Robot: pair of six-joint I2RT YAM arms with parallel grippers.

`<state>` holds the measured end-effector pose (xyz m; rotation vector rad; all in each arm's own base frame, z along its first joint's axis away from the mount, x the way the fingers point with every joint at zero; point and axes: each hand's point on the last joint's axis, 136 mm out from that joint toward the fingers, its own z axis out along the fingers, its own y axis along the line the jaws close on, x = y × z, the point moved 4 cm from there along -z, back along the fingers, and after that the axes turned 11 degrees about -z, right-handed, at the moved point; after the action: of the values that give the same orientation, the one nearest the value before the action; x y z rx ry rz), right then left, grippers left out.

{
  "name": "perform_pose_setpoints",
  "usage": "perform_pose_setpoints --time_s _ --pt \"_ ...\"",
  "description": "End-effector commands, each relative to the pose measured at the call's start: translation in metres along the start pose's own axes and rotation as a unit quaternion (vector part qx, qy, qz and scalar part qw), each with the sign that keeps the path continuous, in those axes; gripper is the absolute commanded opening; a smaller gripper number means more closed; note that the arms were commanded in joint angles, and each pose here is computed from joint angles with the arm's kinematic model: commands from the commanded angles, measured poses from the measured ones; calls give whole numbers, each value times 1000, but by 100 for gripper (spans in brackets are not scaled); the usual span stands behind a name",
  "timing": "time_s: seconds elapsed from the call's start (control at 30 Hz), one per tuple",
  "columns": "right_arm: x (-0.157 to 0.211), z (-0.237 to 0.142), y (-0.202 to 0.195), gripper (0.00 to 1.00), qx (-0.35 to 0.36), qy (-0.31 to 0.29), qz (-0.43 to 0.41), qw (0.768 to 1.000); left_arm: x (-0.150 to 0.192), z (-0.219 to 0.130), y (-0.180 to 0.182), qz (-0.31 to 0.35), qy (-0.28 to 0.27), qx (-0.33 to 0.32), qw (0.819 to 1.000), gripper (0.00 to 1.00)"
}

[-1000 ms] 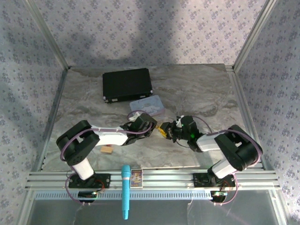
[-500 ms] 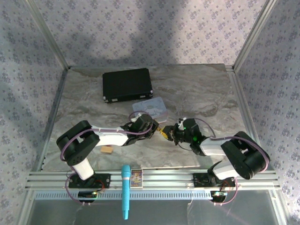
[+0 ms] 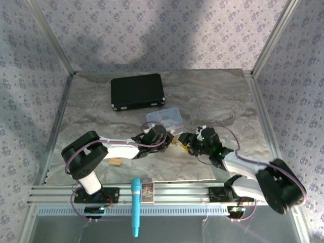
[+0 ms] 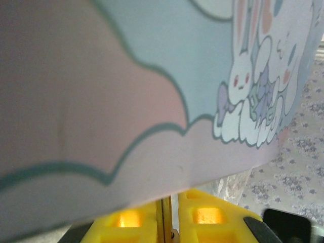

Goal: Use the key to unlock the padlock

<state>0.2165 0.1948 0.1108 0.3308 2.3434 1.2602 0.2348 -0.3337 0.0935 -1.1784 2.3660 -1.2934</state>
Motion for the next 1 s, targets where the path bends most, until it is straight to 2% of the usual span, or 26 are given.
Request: perform_pose_setpoints --time_s 0.0,0.03,0.1,0.2,0.3,0.53,0.67,0.73,0.8,0.9,0.97 --pt "-3 -22 -17 84 120 4 -120 985 11 -1 -8 -10 30 11 999 0" --pt "-6 -29 -13 99 135 7 -154 979 10 0 -7 -7 27 6 1000 0" --pt "-14 -46 -14 99 197 7 -212 957 10 0 -6 2 23 -3 1000 0" --pt "-25 -61 -9 99 239 -2 -270 933 7 -2 -1 14 13 -24 1000 0" --pt "-28 -61 -4 96 256 10 -335 907 4 -4 5 17 5 -29 999 0" --pt "-26 -48 2 99 283 2 -426 859 0 -9 10 24 -2 -34 999 0" --pt "-3 -23 12 87 238 38 -493 836 -2 -11 11 25 -4 -35 999 0" --pt "9 -11 25 75 204 37 -533 821 -2 -11 11 25 -4 -37 999 0" --pt "17 -4 34 69 177 35 -545 819 -2 -11 11 25 -3 -37 999 0" --pt "25 2 43 65 138 33 -553 821 -3 -12 12 23 -4 -35 999 0" --pt "27 4 44 61 135 38 -558 818 -3 -12 12 18 -2 -33 999 0"
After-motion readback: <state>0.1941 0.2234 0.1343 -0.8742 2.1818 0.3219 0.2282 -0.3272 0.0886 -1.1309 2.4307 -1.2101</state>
